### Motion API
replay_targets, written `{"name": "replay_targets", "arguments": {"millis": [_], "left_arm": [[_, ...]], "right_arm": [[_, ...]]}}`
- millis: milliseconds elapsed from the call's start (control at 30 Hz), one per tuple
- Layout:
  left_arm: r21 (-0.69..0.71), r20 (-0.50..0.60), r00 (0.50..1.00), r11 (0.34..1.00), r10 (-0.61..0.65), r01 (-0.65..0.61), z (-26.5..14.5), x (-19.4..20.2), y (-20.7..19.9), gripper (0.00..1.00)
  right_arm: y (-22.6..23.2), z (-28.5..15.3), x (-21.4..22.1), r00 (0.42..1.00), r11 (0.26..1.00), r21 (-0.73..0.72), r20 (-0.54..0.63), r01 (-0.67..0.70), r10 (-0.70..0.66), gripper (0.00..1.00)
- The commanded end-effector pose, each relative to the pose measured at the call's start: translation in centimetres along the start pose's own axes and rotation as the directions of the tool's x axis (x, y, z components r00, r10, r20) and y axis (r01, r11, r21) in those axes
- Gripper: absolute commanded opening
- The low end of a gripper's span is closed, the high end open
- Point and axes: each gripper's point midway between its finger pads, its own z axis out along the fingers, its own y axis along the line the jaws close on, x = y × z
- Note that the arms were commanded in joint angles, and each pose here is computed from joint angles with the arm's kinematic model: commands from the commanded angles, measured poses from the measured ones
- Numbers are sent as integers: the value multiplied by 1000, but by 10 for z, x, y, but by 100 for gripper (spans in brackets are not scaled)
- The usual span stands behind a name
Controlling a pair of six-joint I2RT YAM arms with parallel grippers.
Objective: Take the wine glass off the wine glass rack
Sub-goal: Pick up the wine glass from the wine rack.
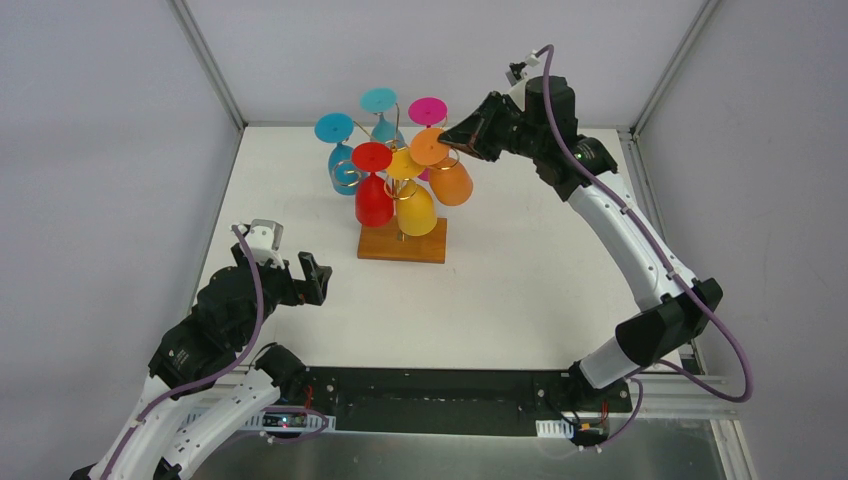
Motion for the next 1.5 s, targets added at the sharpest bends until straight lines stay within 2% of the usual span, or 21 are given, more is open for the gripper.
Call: {"name": "replay_targets", "arguments": {"millis": [0, 600, 1100, 1367, 1467], "left_arm": [[32, 29, 1000, 999, 8, -9, 0, -7, -6, 99], [39, 17, 1000, 999, 10, -10, 1, -5, -8, 99], [117, -21, 1000, 993, -1, 3, 7, -1, -26, 99], [193, -66, 995, 978, -70, 82, 9, 0, -46, 99], [233, -115, 988, 964, -103, 127, 10, 6, -58, 99]], "right_arm": [[18, -4, -20, 997, 999, -21, 75, 35, -33, 0], [-4, -2, -46, 988, 999, 46, 155, -9, 1, 0], [-26, -63, -47, 968, 997, 76, 251, 8, -27, 0], [-41, -99, -22, 964, 989, 129, 244, 70, -100, 0], [-45, -113, -13, 959, 985, 141, 251, 95, -129, 0]]}}
